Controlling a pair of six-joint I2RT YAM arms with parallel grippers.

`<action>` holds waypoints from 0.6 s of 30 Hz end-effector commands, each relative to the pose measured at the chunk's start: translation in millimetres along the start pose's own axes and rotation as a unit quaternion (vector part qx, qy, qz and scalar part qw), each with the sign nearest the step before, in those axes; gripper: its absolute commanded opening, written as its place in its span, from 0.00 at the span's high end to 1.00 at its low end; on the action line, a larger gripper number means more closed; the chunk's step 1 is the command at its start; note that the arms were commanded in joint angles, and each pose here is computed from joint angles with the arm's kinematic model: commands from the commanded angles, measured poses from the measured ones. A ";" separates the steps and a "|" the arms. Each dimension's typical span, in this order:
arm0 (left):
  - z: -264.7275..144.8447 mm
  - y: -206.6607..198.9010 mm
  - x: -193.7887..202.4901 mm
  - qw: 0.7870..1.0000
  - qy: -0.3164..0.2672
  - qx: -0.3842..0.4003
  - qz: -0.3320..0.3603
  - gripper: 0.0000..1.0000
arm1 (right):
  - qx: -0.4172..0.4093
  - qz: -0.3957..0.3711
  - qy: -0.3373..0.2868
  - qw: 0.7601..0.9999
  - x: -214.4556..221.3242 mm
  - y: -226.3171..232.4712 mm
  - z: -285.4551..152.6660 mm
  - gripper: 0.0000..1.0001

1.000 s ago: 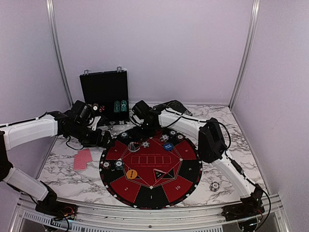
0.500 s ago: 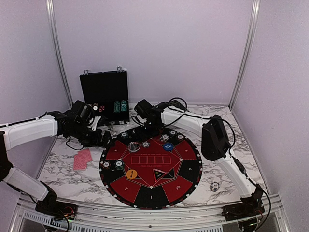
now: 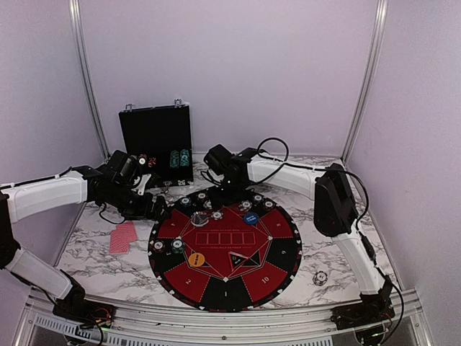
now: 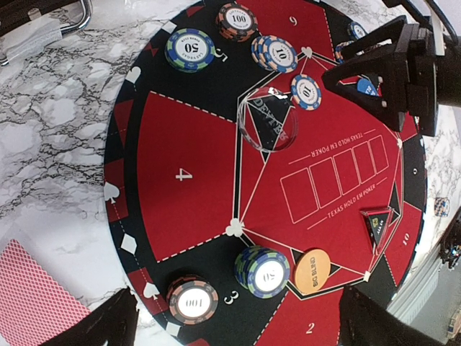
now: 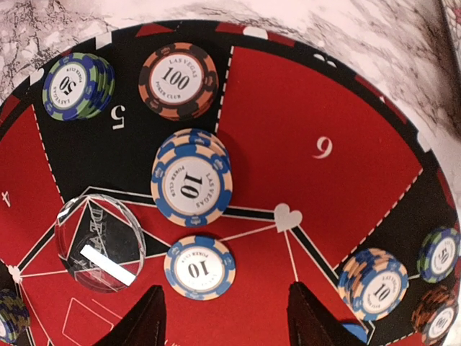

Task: Distribute texas hold em gaming equipment
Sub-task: Move the pile of poker chips to the dealer area.

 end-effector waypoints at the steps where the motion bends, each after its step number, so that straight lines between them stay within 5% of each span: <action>1: 3.1 3.3 -1.0 1.000 0.000 -0.003 -0.004 0.01 | -0.012 0.000 -0.034 0.999 -6.9 10.5 -31.9 0.48; 18: 6.2 5.0 -0.1 1.000 0.005 -0.006 -0.006 0.01 | -0.036 0.013 0.012 0.999 44.2 10.6 -2.6 0.72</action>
Point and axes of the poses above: each gripper's point midway between its finger pads, its own z axis out along the fingers, its own y axis along the line the jaws close on, x = y × z, the point moved 1 cm from there along -z, back along the fingers, and after that the axes turned 12 degrees about z, right-handed, at the moved point
